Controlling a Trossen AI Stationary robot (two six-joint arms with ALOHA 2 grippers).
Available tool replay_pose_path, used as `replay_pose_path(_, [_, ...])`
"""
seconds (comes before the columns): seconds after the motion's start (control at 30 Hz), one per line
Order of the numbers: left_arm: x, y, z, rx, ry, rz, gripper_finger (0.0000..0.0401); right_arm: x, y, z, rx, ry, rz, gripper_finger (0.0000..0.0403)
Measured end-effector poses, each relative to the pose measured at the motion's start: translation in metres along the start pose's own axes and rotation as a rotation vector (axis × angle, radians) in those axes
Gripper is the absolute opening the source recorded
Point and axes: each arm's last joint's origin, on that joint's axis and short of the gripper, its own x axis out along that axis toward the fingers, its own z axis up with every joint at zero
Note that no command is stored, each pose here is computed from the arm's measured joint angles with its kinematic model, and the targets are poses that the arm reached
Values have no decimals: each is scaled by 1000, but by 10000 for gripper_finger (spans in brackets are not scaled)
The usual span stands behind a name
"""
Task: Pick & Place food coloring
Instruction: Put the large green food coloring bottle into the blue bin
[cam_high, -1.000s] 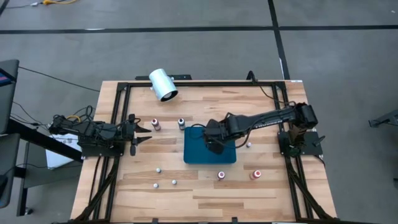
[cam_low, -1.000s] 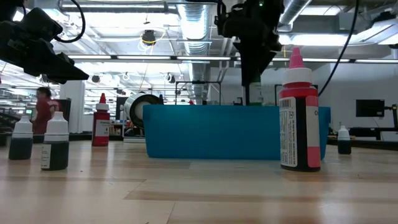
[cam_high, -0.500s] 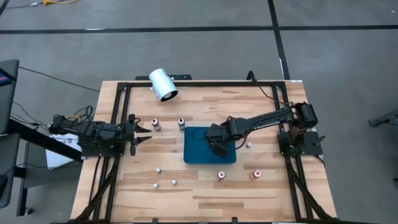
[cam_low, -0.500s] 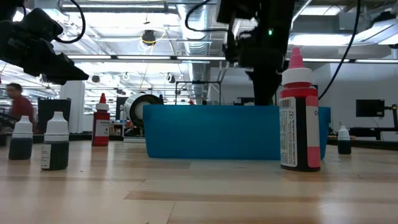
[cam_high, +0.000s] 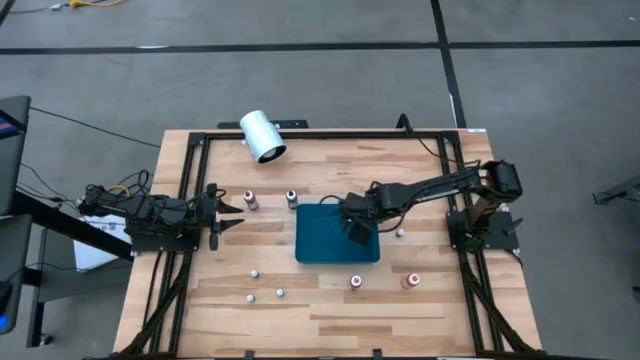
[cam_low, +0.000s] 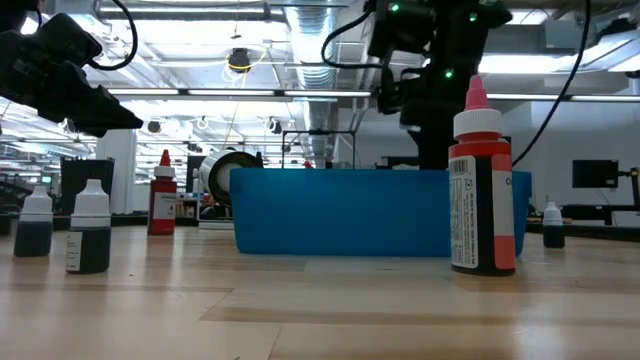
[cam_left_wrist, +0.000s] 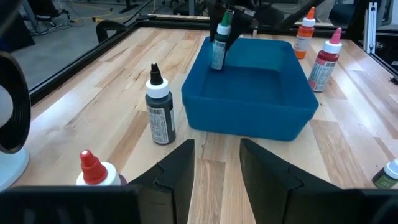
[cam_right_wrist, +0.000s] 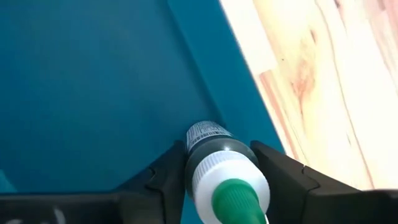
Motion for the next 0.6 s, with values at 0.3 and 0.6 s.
replay_pose_path(0.3, [0,0,0,-4,-3,1,122,-6,-6,-11,5,-15,13,162])
replay_pose_path(0.6, [0,0,0,-21,-3,2,122,5,-2,-11,-8,12,4,175])
